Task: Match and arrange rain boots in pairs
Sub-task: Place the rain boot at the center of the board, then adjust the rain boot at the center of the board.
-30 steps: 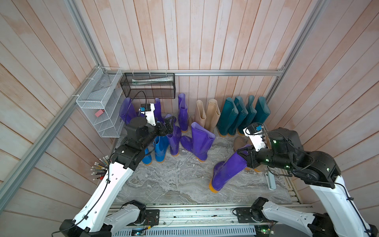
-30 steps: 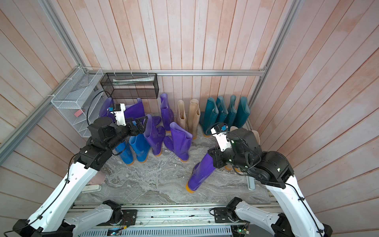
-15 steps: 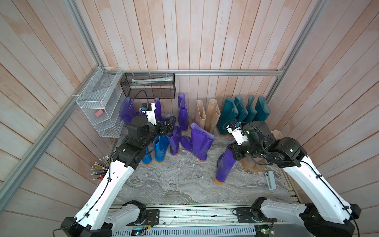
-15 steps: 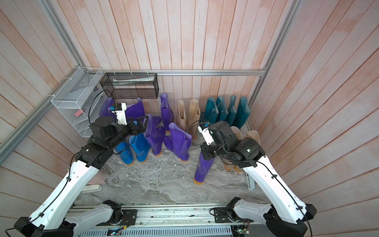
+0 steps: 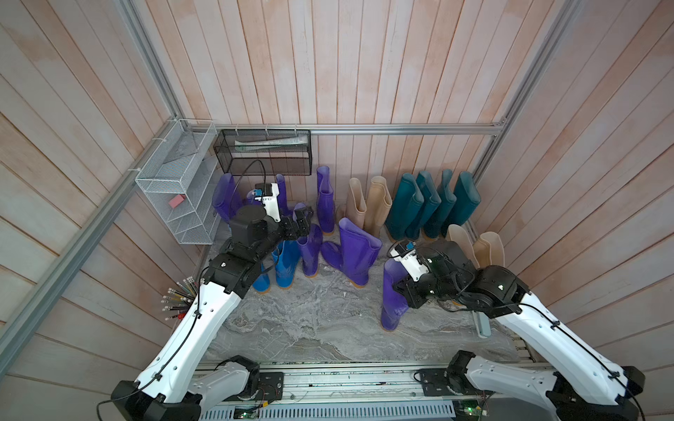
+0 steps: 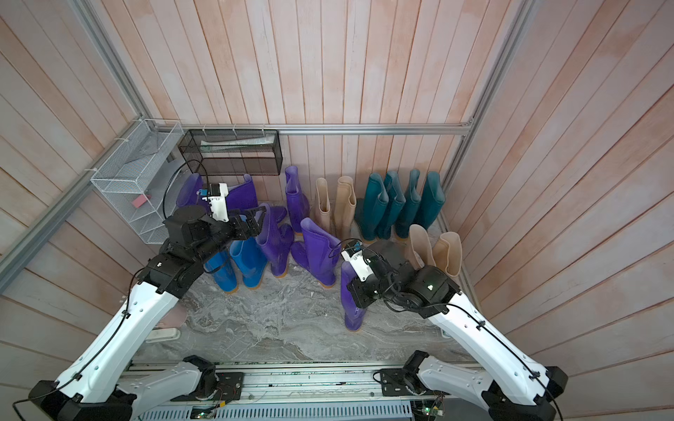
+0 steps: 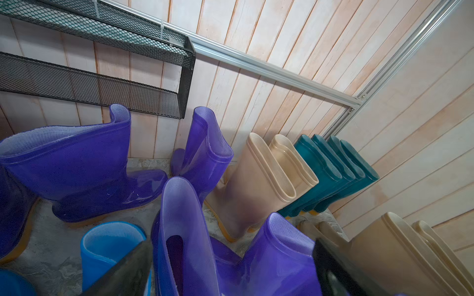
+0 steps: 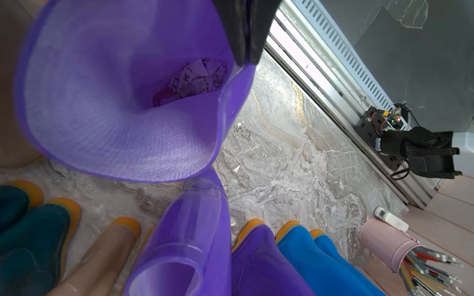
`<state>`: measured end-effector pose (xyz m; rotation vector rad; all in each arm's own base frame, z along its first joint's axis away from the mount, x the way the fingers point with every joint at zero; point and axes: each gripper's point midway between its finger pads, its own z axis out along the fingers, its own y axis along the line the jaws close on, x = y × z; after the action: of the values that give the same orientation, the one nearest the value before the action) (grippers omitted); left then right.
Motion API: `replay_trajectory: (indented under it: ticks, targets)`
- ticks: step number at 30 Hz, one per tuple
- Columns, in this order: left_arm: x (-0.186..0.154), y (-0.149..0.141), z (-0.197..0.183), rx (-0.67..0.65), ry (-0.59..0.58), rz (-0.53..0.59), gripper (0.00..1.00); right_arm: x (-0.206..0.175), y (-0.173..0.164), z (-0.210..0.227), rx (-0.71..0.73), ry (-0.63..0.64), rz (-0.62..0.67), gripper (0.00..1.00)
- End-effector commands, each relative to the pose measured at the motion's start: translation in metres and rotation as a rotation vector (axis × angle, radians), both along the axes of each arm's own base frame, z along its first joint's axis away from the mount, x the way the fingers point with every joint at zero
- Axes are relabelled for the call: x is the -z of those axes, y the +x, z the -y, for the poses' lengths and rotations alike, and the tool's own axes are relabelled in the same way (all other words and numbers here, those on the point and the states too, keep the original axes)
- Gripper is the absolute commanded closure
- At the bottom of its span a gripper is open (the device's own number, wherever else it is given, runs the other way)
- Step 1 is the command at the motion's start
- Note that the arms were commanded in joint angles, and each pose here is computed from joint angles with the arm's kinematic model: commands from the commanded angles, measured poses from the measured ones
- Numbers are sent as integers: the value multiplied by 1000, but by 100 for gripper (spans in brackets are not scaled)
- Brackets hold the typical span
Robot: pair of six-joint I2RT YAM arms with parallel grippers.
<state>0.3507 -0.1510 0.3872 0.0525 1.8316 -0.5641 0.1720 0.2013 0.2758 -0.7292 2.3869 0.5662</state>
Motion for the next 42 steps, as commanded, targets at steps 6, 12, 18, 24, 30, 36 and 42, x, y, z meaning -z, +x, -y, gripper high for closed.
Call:
replay_trajectory:
  ticks: [6, 12, 18, 24, 30, 36, 42]
  targets:
    - [-5, 12, 16, 65, 7, -36, 0, -55, 19, 65, 306, -58, 198, 46]
    - [7, 11, 9, 32, -10, -6, 0, -69, 43, 90, 511, -112, 268, 31]
    - [28, 9, 8, 45, -14, -47, 0, -53, 51, 77, 544, -64, 180, 19]
    - [26, 5, 8, 69, -29, -42, 0, -40, 50, 51, 538, 136, 116, 16]
    - [26, 4, 3, 69, -49, -40, 0, -43, 54, 39, 530, 201, 102, 12]
    - [24, 3, 0, 62, -54, -35, 0, -45, 58, 26, 510, 258, 61, 3]
    - [20, 0, 0, 70, -58, -26, 0, -17, 57, 40, 580, 145, 11, 2]
